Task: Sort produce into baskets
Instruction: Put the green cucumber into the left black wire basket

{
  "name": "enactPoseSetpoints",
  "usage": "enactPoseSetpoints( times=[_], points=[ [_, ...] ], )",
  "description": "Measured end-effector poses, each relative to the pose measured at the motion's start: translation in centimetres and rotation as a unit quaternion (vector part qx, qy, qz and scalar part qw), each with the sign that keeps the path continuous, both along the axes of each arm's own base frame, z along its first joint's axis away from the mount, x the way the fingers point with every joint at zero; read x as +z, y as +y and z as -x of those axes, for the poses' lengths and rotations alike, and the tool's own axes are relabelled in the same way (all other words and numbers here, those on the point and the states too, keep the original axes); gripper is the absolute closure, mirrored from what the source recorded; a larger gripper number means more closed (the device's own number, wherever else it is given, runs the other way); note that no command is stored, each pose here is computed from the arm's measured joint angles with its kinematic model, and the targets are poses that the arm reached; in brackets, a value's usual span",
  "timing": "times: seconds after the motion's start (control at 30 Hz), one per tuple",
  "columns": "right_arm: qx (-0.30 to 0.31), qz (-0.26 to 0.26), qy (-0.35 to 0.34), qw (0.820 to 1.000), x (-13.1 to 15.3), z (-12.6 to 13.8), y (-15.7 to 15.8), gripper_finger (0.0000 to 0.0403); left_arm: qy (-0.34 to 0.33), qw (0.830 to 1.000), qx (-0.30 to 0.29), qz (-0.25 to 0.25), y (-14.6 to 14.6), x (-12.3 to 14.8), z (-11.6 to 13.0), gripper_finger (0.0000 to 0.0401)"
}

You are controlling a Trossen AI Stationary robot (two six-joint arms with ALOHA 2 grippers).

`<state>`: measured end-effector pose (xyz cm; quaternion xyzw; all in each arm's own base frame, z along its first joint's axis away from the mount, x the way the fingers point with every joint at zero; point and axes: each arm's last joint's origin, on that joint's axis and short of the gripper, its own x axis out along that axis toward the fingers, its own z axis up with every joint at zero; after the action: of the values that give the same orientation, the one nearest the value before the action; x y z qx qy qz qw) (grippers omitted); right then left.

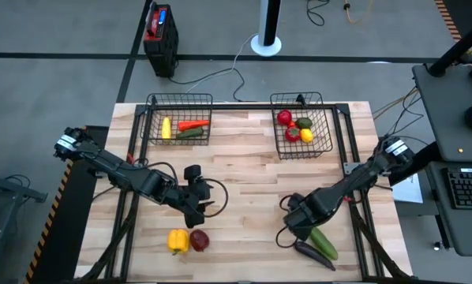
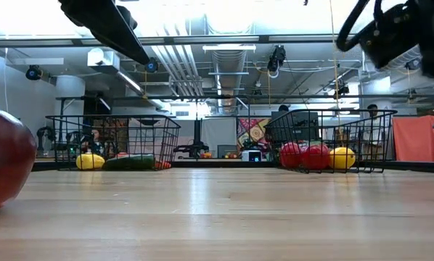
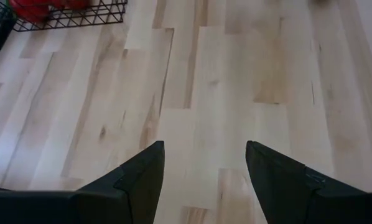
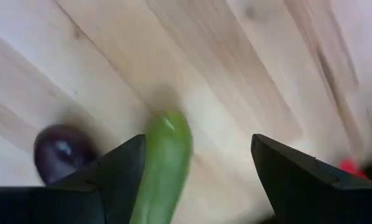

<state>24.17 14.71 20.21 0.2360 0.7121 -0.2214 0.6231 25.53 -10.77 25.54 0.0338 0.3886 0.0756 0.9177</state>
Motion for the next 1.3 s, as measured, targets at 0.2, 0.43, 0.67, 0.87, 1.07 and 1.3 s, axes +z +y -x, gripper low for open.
enactPoseSetpoints(
  times=[0.2, 0.43, 0.67, 0.87, 1.07, 1.3],
  points=[
    [-0.013, -0.049, 0.011, 0.999, 1.0, 1.3, 1.2, 0.0122, 0.0, 1.0, 0.002, 0.0, 0.0, 0.0, 0.0, 0.0193],
    [0.023, -0.058, 0.011, 0.998, 0.0, 2.2, 3.9, 0.0122, 0.001, 1.0, 0.001, -0.001, 0.0, 0.0, 0.0, 0.0193],
    [0.058, -0.039, 0.022, 0.997, -1.9, 2.2, 5.0, 0.0122, 0.0, 1.0, 0.001, -0.001, 0.0, 0.0, 0.0, 0.0193],
    [0.084, -0.032, 0.03, 0.996, -3.5, 1.7, 5.1, 0.0122, 0.0, 1.0, 0.001, -0.001, 0.0, 0.0, 0.0, 0.0193],
    [0.089, -0.013, 0.035, 0.995, -4.7, 1.4, 4.0, 0.0135, 0.0, 1.0, 0.001, -0.001, 0.0, 0.0, 0.0, 0.0193],
    [0.096, 0.002, 0.031, 0.995, -5.1, 1.1, 3.0, 0.0201, -0.007, 1.0, 0.011, -0.017, 0.1, 0.0, 0.0, 0.0193]
  ],
)
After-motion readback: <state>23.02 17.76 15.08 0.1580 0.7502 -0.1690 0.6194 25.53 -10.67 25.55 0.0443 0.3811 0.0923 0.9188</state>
